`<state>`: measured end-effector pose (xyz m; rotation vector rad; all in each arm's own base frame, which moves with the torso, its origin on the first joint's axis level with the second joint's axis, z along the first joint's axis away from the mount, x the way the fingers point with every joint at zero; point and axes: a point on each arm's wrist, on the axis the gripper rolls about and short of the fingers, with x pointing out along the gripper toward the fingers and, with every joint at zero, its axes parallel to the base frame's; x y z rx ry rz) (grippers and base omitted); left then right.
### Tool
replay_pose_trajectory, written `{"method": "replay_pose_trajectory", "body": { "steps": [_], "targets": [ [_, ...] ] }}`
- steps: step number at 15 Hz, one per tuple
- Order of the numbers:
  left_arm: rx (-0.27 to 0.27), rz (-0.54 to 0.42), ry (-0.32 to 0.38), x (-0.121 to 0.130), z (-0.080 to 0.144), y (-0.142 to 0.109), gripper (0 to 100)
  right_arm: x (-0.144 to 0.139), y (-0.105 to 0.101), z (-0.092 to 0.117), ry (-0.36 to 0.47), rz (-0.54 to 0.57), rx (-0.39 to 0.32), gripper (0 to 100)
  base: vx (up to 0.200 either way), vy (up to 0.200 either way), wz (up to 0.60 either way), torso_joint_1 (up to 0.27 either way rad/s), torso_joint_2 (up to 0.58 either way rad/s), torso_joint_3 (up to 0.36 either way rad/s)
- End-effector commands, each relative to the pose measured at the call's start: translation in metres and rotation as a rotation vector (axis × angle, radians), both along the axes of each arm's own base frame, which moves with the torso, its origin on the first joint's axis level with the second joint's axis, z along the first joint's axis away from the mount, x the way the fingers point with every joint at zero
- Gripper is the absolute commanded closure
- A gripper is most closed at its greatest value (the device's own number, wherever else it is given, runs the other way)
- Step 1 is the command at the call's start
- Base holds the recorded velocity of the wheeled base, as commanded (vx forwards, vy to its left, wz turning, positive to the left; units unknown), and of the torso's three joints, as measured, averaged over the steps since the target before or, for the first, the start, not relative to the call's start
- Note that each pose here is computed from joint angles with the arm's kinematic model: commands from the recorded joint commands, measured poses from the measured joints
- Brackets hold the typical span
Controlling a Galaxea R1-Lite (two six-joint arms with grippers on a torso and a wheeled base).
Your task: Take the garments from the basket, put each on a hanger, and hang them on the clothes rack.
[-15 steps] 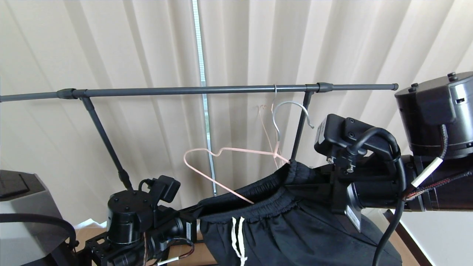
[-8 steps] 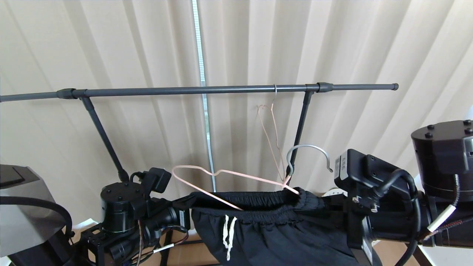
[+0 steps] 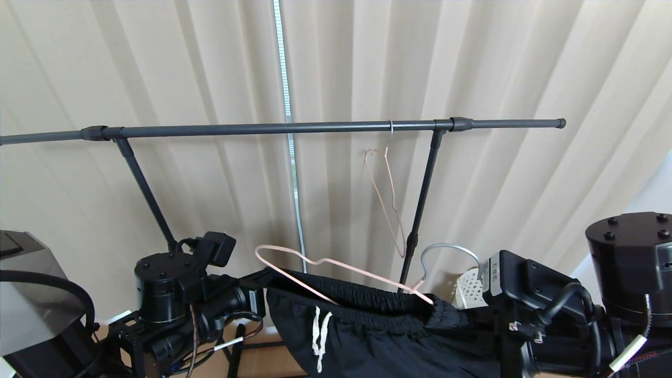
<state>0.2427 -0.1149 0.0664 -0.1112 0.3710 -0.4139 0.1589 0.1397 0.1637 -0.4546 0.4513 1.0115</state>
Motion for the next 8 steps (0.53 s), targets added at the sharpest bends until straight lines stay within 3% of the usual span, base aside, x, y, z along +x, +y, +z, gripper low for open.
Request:
{"method": "replay_pose_trajectory", "body": {
  "steps": [1,8],
  "targets": [
    [-0.011,0.011,-0.023,0.000,0.007,0.003,100,0.002,0.002,-0.008,0.027,0.002,-0.025,100,0.000,0.000,0.00,0.000,0.00,0.000],
    [-0.012,0.025,-0.043,0.001,0.011,0.008,100,0.014,0.010,-0.032,0.083,-0.038,-0.122,100,0.000,0.000,0.00,0.000,0.00,0.000]
  ]
}}
